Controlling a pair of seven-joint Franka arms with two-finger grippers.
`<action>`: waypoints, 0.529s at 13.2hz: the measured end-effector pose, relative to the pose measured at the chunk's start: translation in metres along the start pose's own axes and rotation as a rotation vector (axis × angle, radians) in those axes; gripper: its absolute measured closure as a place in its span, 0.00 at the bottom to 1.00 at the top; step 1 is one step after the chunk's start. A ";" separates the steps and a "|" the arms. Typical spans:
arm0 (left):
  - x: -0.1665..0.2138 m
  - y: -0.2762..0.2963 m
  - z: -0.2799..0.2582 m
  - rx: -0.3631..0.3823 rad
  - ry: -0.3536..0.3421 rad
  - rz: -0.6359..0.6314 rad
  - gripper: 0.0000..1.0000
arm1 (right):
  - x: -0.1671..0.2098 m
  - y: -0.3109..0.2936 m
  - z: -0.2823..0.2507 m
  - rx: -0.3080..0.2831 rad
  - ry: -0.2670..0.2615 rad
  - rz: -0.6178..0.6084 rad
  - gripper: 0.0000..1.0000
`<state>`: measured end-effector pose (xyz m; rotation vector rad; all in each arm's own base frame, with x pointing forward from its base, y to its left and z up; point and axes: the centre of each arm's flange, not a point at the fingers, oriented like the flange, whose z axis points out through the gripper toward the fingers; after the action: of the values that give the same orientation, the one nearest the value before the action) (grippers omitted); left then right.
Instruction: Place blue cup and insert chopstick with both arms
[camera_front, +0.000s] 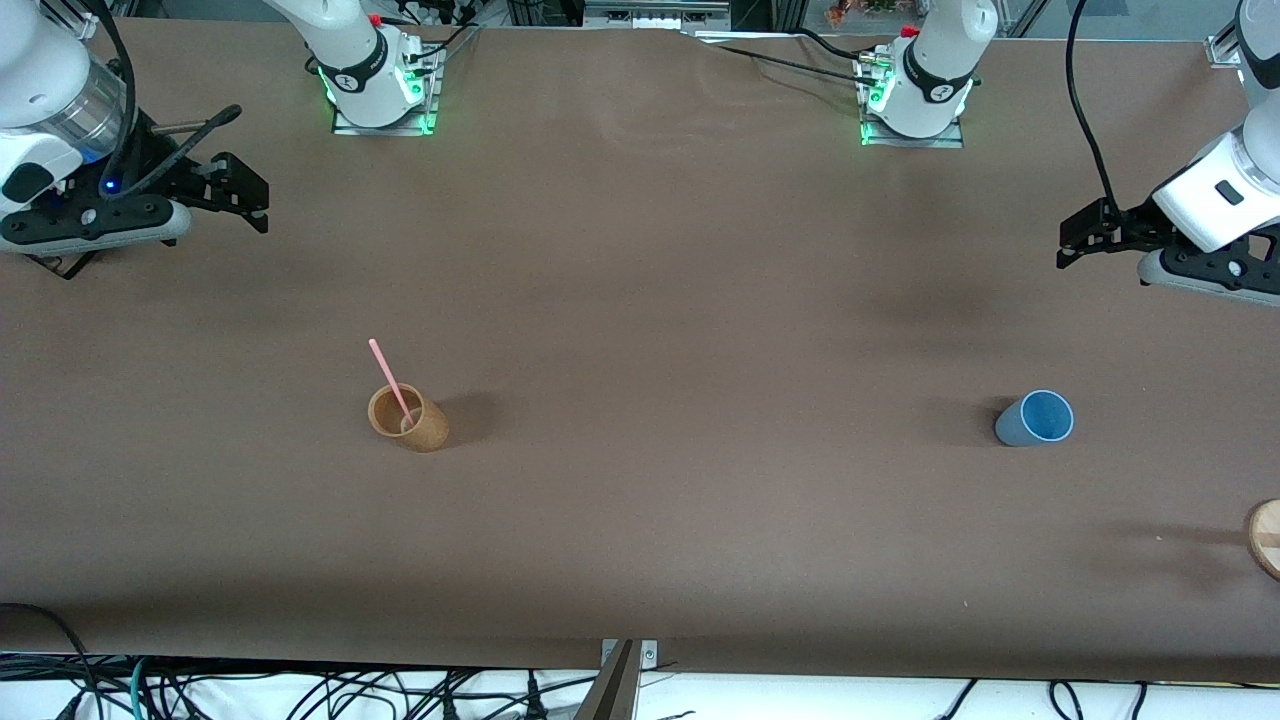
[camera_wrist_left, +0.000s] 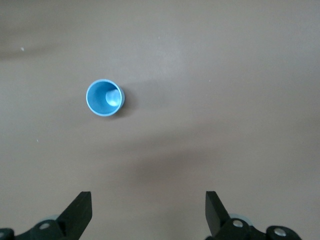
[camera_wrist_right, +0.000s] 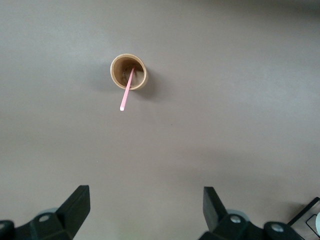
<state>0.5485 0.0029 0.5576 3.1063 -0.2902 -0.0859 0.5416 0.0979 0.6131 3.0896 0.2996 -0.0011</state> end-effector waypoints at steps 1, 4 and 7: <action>0.000 -0.003 0.002 -0.002 -0.009 -0.004 0.00 | 0.000 0.000 0.000 0.000 0.000 0.000 0.00; 0.000 -0.006 0.005 -0.004 -0.015 -0.009 0.00 | 0.000 0.000 0.000 0.000 0.000 0.000 0.00; 0.006 -0.007 0.015 -0.007 -0.033 -0.010 0.00 | 0.000 0.000 0.000 0.000 0.000 0.000 0.00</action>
<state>0.5553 0.0088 0.5423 3.1024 -0.2745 -0.1374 0.5417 0.0977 0.6131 3.0892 0.2994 -0.0010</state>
